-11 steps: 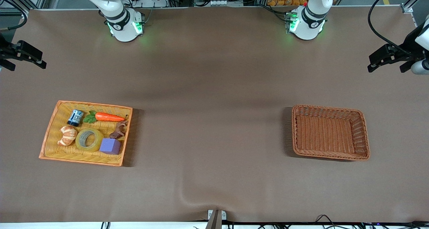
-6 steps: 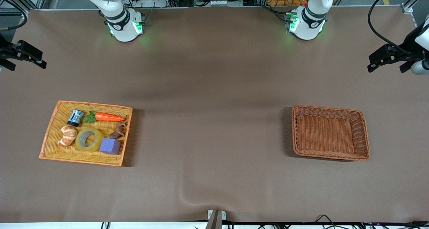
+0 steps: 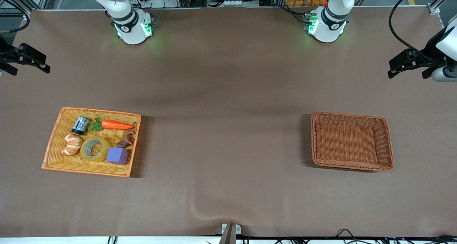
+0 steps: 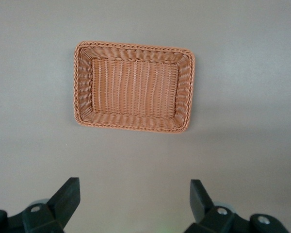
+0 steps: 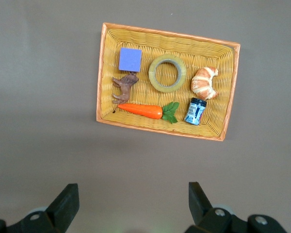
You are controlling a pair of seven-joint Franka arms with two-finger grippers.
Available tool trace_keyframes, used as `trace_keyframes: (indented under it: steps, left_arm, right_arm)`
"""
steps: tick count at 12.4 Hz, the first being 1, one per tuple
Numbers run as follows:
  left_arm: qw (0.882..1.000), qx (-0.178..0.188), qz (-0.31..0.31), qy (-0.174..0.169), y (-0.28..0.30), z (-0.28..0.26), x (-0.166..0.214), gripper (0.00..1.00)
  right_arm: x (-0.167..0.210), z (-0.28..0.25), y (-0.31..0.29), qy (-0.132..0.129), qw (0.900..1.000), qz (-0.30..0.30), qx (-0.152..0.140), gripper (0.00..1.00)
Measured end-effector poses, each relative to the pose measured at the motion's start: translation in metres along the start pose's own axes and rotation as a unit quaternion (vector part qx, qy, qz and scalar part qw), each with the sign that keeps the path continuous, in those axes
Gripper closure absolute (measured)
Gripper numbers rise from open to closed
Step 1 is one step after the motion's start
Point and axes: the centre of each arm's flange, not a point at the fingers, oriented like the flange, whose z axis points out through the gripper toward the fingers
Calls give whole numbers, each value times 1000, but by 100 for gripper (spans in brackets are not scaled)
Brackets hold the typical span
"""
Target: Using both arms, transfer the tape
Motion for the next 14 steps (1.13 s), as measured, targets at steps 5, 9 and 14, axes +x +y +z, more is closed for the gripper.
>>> trace_keyframes:
  steps: [5,9,14]
  left_arm:
    - [1000,0,-2,0,-2,0,0,0]
    - [1000,0,-4,0,-4,0,0,0]
    - [1000,0,-4,-1,-4,2,1,0]
  right_arm:
    - [11,16,3,-9,1000,2,1,0]
    - [37,49,10,-16,1000,5,3,0]
    - [95,172,58,-52,998,38,9,0]
